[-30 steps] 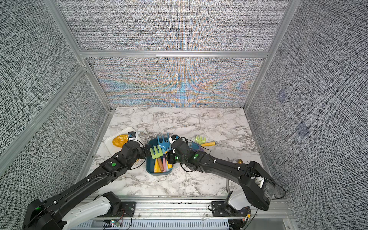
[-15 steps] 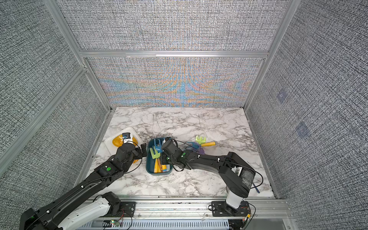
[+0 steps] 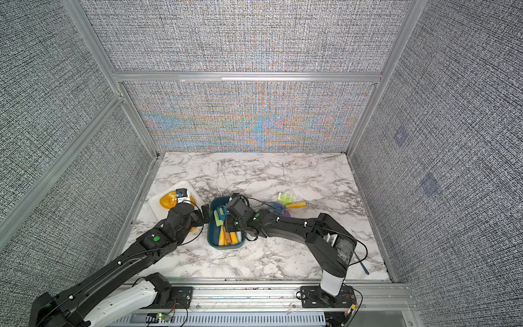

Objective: Put the rake into the storage box
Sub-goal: Place the rake in the storage box, then adjust the rake at the center of the board.

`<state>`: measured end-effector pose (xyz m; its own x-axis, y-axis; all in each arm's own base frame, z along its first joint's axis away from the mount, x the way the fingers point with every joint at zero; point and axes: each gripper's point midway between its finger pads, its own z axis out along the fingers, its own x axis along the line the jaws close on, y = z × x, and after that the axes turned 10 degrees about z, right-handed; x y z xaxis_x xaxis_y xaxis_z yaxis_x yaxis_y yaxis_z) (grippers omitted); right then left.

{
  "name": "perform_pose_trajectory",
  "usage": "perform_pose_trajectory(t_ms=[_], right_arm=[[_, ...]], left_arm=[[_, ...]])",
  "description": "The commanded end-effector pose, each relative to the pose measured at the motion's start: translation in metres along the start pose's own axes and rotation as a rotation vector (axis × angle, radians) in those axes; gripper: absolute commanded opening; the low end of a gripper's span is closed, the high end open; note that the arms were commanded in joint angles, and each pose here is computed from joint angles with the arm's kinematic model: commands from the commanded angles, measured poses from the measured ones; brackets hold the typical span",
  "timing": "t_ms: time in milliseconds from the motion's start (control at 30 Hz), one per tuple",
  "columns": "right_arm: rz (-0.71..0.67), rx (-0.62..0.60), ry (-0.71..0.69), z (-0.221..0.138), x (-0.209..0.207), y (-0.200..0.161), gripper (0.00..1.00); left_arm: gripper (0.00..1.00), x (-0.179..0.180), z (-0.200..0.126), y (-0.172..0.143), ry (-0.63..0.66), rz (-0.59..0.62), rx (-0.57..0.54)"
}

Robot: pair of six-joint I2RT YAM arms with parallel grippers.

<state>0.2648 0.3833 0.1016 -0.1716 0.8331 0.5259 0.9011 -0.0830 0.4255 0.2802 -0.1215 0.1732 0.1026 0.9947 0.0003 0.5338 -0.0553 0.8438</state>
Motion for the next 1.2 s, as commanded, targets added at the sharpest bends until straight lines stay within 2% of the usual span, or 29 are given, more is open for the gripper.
perform_pose_trajectory(t_ms=[0,233,567,833,933,1167], right_arm=[[-0.016,-0.028,-0.023,-0.01,-0.006,0.008,0.55],[-0.006,-0.087,-0.058,-0.036,-0.031,0.026,0.56],[0.086,-0.163,-0.169,-0.078,-0.124,0.055,0.58],[0.16,-0.179,-0.338,-0.1,-0.199,0.061,0.58],[0.217,-0.17,-0.399,-0.106,-0.235,0.048,0.58],[0.335,-0.191,-0.411,-0.117,-0.277,0.039,0.57]], left_arm=[[0.99,-0.007,0.004,-0.001,-0.021,0.014,0.024],[0.99,-0.019,0.013,-0.006,-0.06,0.034,0.063],[0.99,-0.055,0.033,-0.021,-0.192,0.096,0.161],[0.98,-0.068,0.047,-0.032,-0.222,0.13,0.227],[0.98,-0.069,0.047,-0.032,-0.22,0.131,0.225],[0.98,-0.068,0.047,-0.031,-0.211,0.134,0.216]])
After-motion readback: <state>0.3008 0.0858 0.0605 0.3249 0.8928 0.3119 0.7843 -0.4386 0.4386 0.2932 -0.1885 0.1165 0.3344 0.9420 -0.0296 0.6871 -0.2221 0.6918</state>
